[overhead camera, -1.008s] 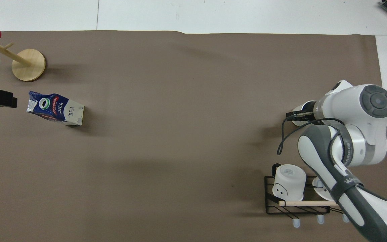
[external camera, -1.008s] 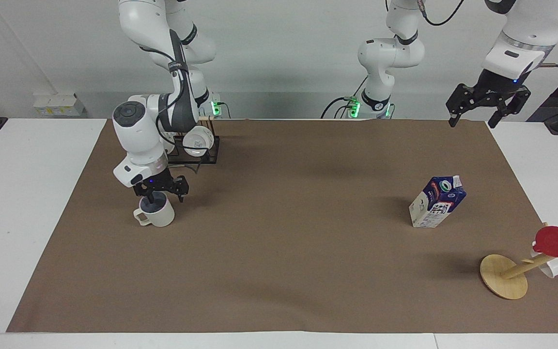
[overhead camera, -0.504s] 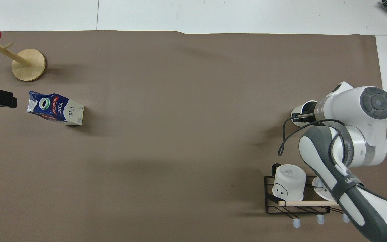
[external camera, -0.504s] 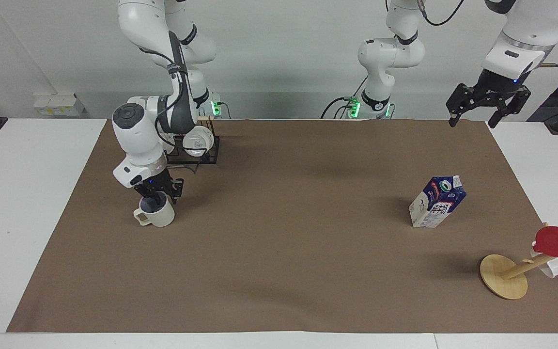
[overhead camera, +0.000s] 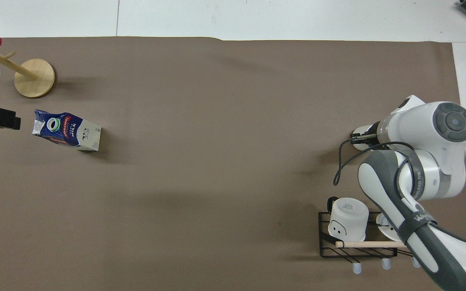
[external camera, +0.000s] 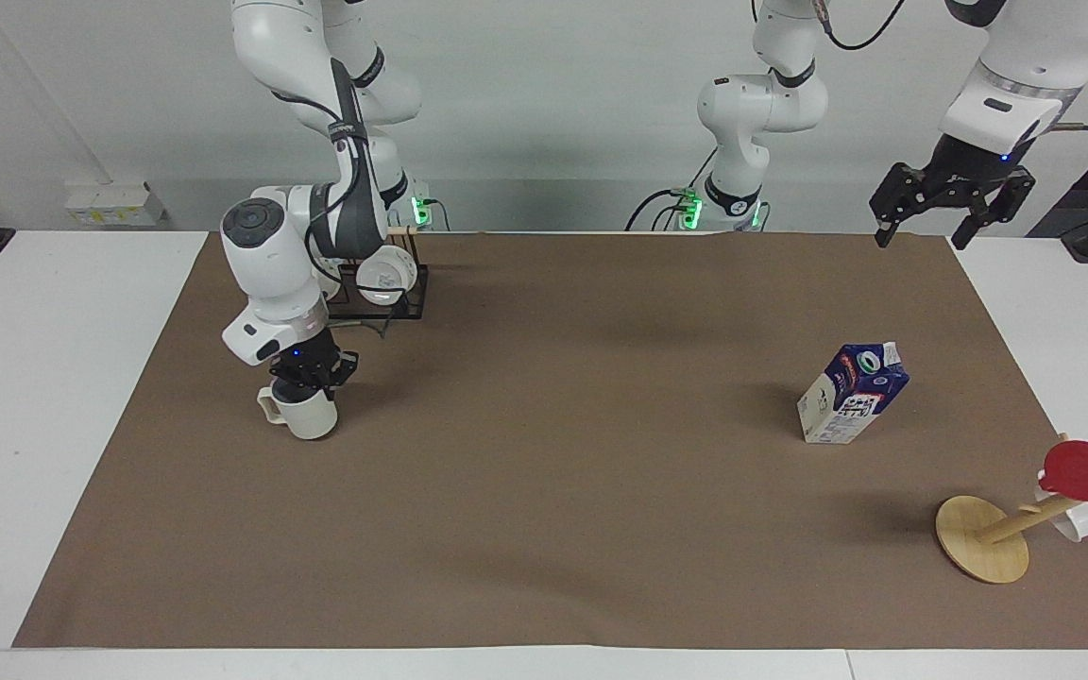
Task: Place cup and milk on table
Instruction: 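Lift the white mug with the right gripper, then carry the white mug toward the table centre with the right gripper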
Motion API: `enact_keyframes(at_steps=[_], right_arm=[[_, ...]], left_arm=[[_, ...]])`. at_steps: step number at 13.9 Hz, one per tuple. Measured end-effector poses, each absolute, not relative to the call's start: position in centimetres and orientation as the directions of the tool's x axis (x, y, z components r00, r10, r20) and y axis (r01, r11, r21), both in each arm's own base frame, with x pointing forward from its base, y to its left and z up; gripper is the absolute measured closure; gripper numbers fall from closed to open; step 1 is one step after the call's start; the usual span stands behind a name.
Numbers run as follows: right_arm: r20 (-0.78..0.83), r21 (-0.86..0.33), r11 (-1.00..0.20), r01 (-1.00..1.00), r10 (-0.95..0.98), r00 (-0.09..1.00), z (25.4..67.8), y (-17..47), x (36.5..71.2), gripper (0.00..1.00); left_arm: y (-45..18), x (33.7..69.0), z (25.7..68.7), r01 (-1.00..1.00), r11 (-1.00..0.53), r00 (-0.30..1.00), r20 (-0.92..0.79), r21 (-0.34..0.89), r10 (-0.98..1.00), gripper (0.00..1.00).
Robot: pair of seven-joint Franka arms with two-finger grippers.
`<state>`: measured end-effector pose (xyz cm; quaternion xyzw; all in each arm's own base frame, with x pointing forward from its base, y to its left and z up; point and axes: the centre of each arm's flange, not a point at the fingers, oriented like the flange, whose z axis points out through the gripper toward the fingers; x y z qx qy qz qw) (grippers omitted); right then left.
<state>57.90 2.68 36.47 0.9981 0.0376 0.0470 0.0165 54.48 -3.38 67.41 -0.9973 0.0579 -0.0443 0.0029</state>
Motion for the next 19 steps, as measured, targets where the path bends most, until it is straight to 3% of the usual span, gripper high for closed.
enact_keyframes(at_steps=[5,9,19], right_arm=[[-0.043,0.024,-0.963,0.268,0.267,0.963,41.5,5.5,57.6,0.95],[-0.032,0.016,-0.933,0.360,0.360,0.932,44.8,10.3,57.8,0.95],[-0.015,0.018,-0.942,0.336,0.336,0.942,42.6,28.6,54.8,0.95]], left_arm=[[-3.4,54.5,67.4,-0.115,-0.993,0.989,0.088,-0.011,-0.116,0.00],[-3.4,54.5,67.4,-0.115,-0.993,0.989,0.088,-0.011,-0.116,0.00],[-3.4,54.5,67.4,-0.116,-0.993,0.989,0.088,-0.011,-0.116,0.00]])
